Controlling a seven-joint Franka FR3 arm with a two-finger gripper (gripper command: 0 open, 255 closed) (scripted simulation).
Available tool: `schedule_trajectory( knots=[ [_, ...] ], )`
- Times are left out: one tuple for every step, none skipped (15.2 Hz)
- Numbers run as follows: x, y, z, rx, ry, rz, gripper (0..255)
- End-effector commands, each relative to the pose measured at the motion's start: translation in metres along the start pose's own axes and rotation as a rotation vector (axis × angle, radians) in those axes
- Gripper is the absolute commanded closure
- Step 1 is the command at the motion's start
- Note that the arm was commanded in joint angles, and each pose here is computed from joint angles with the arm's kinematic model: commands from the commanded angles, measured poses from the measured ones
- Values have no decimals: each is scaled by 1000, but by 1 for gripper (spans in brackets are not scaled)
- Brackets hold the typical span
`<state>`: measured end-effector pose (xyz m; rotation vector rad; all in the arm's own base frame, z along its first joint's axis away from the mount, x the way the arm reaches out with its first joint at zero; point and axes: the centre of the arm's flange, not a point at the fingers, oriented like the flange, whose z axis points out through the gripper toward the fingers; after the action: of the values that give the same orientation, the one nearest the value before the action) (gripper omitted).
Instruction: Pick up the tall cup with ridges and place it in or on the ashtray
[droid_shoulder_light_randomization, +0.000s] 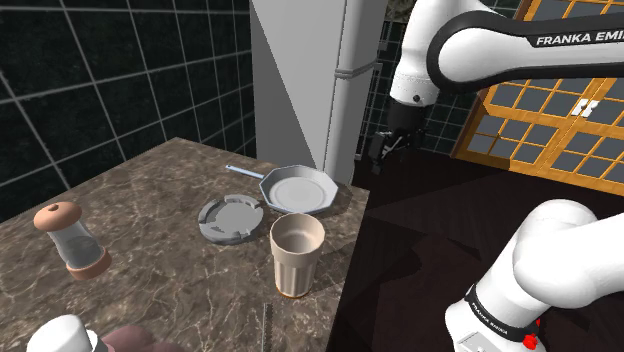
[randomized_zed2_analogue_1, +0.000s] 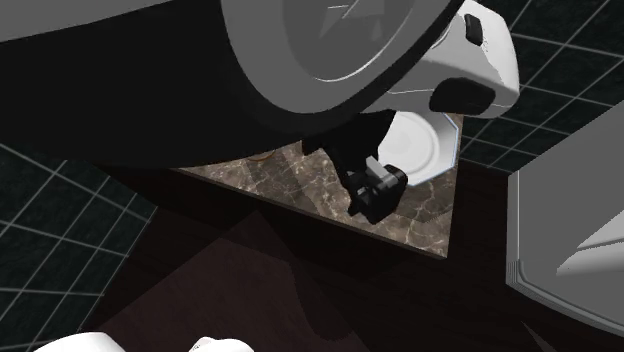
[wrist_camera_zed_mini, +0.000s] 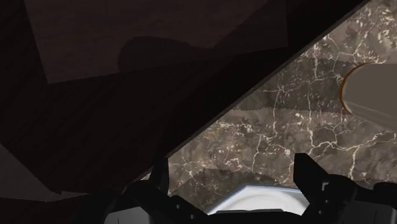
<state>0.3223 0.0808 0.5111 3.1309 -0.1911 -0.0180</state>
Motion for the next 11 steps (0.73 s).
schedule_trajectory(
  knots=[
    [0, -24, 7, 10, 5, -8, 0],
    [0, -36, 11, 14, 7, -13, 0],
    [-1, -48, 16, 18, 9, -17, 0],
    [-1, -60, 20, 22, 11, -21, 0],
    [-2, -71, 24, 27, 13, -26, 0],
    [-2, -83, 28, 31, 15, -30, 0],
    [-3, -95, 32, 35, 17, -35, 0],
    [-3, -107, 36, 39, 19, -39, 0],
    [-4, -119, 40, 43, 21, -43, 0],
    [-4, -131, 44, 47, 23, -48, 0],
    [-5, -143, 48, 51, 24, -52, 0]
  ],
)
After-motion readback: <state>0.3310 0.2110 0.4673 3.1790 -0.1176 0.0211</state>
